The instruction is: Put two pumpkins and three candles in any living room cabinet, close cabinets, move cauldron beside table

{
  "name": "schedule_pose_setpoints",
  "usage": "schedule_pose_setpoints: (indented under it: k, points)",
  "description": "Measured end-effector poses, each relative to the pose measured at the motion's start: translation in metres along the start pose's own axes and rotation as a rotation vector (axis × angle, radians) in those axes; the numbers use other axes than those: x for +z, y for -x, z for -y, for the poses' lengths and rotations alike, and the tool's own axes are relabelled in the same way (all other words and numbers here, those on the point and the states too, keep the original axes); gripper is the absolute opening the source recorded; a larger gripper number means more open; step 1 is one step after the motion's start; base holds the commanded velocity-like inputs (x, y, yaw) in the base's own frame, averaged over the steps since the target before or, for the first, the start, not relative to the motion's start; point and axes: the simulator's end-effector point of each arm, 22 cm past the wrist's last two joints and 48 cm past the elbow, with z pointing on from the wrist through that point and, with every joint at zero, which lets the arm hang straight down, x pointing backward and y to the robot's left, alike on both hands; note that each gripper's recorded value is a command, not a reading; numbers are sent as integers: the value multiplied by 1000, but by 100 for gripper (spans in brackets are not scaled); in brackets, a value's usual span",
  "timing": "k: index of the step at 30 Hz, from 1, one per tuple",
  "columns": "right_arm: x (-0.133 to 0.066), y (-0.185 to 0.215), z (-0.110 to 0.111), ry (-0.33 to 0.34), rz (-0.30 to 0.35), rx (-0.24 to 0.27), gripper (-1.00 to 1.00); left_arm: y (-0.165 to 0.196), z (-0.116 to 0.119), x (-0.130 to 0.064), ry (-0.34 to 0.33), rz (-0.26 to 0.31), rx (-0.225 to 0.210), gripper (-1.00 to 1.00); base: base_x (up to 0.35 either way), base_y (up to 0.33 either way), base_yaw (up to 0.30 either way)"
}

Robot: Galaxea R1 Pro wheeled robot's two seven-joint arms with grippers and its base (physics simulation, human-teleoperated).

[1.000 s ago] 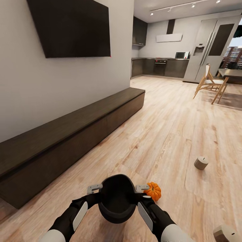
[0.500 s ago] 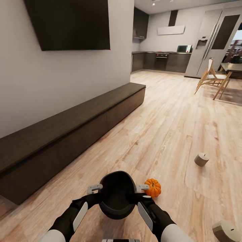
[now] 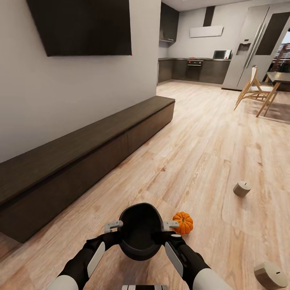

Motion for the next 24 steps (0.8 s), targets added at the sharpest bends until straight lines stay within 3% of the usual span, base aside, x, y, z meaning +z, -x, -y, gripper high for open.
schedule_pose_setpoints:
  k: [24]
  points:
    - [9, -14, 2, -1, -30, 6, 100, -14, -6, 9, 7, -28, -7, 100, 0, 0, 0]
